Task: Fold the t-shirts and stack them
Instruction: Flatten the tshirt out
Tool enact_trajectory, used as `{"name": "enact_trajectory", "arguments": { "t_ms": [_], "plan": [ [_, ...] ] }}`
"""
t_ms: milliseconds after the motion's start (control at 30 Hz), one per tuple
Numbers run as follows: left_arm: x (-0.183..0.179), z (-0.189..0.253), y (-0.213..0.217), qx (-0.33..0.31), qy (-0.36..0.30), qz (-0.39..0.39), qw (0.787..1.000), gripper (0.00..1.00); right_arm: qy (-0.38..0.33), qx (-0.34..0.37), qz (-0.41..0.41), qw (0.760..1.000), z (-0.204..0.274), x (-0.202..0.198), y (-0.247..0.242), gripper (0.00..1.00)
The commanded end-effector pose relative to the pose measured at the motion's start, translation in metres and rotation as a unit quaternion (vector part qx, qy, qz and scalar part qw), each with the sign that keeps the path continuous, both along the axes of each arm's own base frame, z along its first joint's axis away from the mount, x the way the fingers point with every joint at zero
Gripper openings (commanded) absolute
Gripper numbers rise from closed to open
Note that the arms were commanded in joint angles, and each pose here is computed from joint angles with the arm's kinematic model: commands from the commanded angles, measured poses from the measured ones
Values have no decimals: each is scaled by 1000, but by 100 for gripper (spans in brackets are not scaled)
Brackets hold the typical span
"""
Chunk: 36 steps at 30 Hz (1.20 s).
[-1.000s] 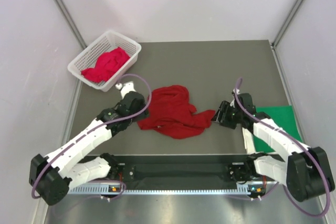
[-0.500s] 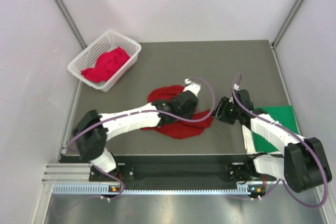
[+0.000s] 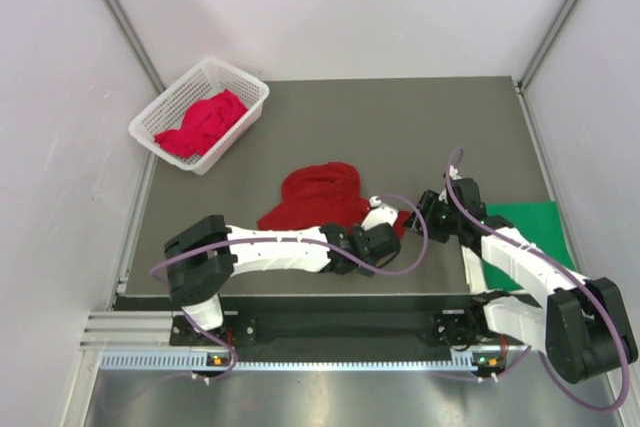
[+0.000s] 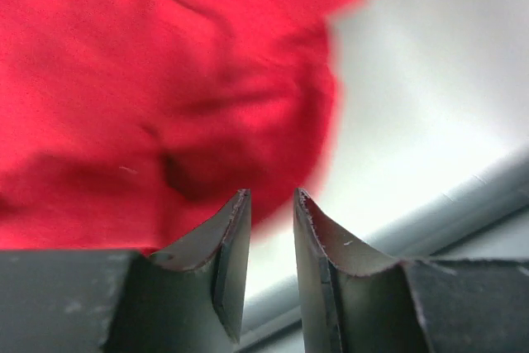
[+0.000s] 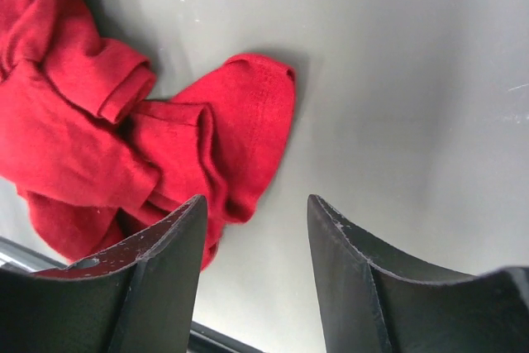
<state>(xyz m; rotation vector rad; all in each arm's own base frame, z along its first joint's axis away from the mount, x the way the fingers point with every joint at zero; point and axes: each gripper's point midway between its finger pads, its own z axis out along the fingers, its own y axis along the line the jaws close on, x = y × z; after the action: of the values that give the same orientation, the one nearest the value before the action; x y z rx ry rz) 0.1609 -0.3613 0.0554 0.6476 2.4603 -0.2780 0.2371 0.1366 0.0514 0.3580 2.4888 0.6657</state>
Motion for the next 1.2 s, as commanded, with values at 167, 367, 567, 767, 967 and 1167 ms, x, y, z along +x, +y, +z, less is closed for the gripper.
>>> {"name": "enact_trajectory", "arguments": {
  "t_ms": [167, 367, 567, 767, 967, 1167],
  "plan": [
    [-8, 26, -9, -36, -1, 45, 998, 39, -37, 6, 14, 999, 17, 4, 4, 54],
    [49, 51, 0, 4, -101, 67, 993, 45, -34, 9, 14, 999, 17, 2, 5, 54],
    [64, 40, -9, 58, -137, 26, 988, 45, -37, 12, 12, 999, 20, 1, 5, 54],
    [62, 17, -5, 91, -132, 0, 987, 45, -34, 14, 9, 999, 17, -1, 4, 54],
    [66, 9, -9, 104, -141, -1, 985, 47, -34, 15, 10, 999, 16, -2, 5, 54],
    [68, -2, -13, 118, -144, -7, 983, 47, -36, 15, 9, 999, 18, -1, 4, 54]
  ]
}}
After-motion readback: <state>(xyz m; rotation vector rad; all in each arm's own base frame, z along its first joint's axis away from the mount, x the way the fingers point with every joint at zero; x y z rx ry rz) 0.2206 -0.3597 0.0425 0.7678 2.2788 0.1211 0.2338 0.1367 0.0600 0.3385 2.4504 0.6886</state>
